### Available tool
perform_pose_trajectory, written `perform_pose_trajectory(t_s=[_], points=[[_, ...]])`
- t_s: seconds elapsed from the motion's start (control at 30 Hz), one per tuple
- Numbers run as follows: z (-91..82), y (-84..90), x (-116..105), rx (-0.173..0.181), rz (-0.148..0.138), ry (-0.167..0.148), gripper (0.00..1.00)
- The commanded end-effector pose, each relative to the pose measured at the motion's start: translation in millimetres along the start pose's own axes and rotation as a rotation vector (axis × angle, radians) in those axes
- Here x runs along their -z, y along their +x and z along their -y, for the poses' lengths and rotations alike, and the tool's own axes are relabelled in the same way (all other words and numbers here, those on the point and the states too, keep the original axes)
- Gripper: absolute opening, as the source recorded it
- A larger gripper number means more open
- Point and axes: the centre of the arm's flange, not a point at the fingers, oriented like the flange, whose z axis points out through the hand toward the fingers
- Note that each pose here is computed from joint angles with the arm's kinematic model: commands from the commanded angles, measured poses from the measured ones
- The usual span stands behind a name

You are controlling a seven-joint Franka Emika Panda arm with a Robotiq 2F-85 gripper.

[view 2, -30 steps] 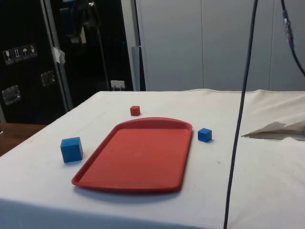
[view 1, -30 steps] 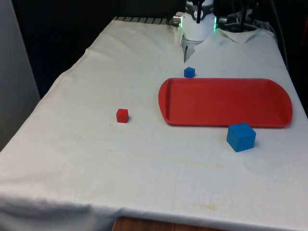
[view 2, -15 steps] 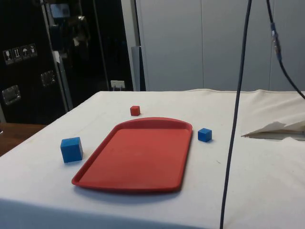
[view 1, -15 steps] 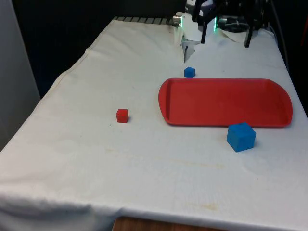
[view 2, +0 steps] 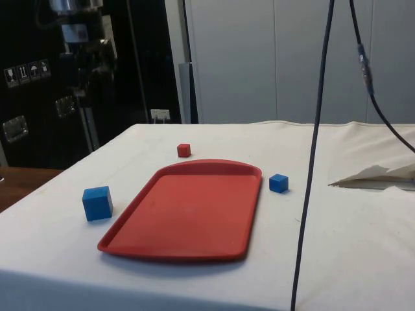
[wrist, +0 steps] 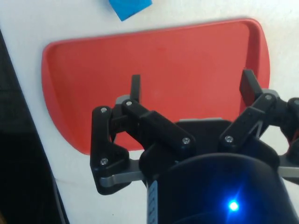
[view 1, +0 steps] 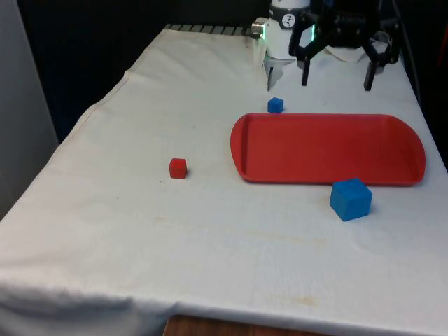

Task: Pick up the largest block and place it onto the tray.

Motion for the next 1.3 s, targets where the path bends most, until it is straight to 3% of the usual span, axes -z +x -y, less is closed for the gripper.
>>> perform_pose_trajectory(t_s=[0.0,0.23,0.27,0.47,0.5,0.7,0.8,0.83,0.87,1.1,1.13,1.27], points=[[4.4,1.3,-2.3,0.009,-0.006,0.004,1.0],[23.4,4.4,-9.8,0.041,-0.022,0.005,1.0],[18.9,3.0,-8.8,0.035,-0.015,0.006,1.0],[40.5,6.7,-18.9,0.069,-0.04,0.008,1.0],[37.7,5.9,-17.9,0.064,-0.029,0.009,1.0],[53.9,7.8,-31.5,0.107,-0.057,0.009,1.0],[56.5,8.3,-36.1,0.123,-0.061,0.01,1.0],[54.8,8.0,-35.7,0.116,-0.051,0.011,1.0],[57.8,8.5,-40.3,0.138,-0.062,0.013,1.0],[58.9,11.1,-53.8,0.184,-0.063,0.019,1.0],[57.8,10.2,-52.3,0.179,-0.057,0.008,1.0],[59.8,13.3,-62.0,0.217,-0.064,0.023,1.0]])
